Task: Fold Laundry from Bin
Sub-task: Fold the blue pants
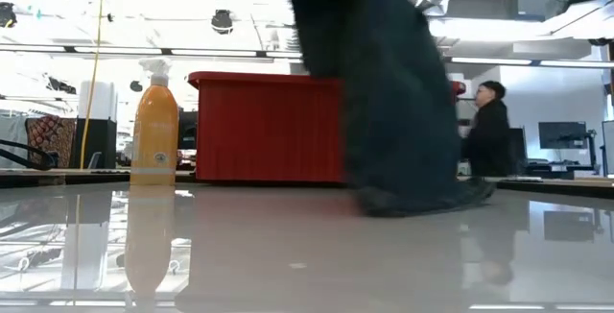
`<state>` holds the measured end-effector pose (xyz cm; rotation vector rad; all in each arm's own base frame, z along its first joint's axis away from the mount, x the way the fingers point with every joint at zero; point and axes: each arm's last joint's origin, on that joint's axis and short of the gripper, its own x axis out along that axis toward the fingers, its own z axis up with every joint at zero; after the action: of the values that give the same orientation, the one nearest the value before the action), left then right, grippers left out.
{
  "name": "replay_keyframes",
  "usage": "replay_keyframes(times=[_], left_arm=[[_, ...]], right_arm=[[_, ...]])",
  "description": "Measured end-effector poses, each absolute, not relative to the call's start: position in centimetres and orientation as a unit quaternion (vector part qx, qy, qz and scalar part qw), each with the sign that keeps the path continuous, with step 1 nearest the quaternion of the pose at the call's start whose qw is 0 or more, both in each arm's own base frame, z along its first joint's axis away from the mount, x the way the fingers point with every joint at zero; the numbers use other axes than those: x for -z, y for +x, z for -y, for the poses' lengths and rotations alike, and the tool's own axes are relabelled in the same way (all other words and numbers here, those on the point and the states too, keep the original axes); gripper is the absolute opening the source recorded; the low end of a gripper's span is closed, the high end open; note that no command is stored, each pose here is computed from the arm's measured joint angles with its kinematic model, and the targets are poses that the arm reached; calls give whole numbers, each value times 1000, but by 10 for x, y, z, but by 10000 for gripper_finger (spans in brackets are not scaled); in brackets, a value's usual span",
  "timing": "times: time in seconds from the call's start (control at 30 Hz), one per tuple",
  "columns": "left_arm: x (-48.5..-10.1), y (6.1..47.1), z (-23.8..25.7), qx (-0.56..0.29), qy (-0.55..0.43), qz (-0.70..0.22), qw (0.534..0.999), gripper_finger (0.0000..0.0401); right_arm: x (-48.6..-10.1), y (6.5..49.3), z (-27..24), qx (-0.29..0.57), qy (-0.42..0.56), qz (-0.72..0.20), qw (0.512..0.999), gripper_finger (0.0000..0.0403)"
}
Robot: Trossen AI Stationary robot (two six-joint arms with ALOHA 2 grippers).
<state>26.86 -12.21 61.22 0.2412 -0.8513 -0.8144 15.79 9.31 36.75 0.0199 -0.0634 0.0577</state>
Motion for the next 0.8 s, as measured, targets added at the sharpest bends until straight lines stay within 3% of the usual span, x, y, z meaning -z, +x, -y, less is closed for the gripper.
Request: replay_keyframes(times=[0.17, 0.37, 0.47, 0.63, 0.8], left_arm=[[-614, 267, 119, 378, 101, 399, 829, 0], [-614, 265, 121, 396, 94, 393, 825, 0], [-612, 266, 122, 408, 84, 376, 828, 0], [-611, 264, 129, 421, 77, 369, 825, 0], [-610, 264, 132, 427, 75, 363, 825, 0]], right_arm=[[-354, 175, -67, 128, -20, -20, 991, 57], [-354, 188, 7, 300, 11, -17, 954, 56], [-353, 194, 47, 308, 37, -2, 951, 54], [-330, 223, 106, 246, 107, -5, 963, 51], [-301, 264, 125, 171, 141, -19, 975, 32]])
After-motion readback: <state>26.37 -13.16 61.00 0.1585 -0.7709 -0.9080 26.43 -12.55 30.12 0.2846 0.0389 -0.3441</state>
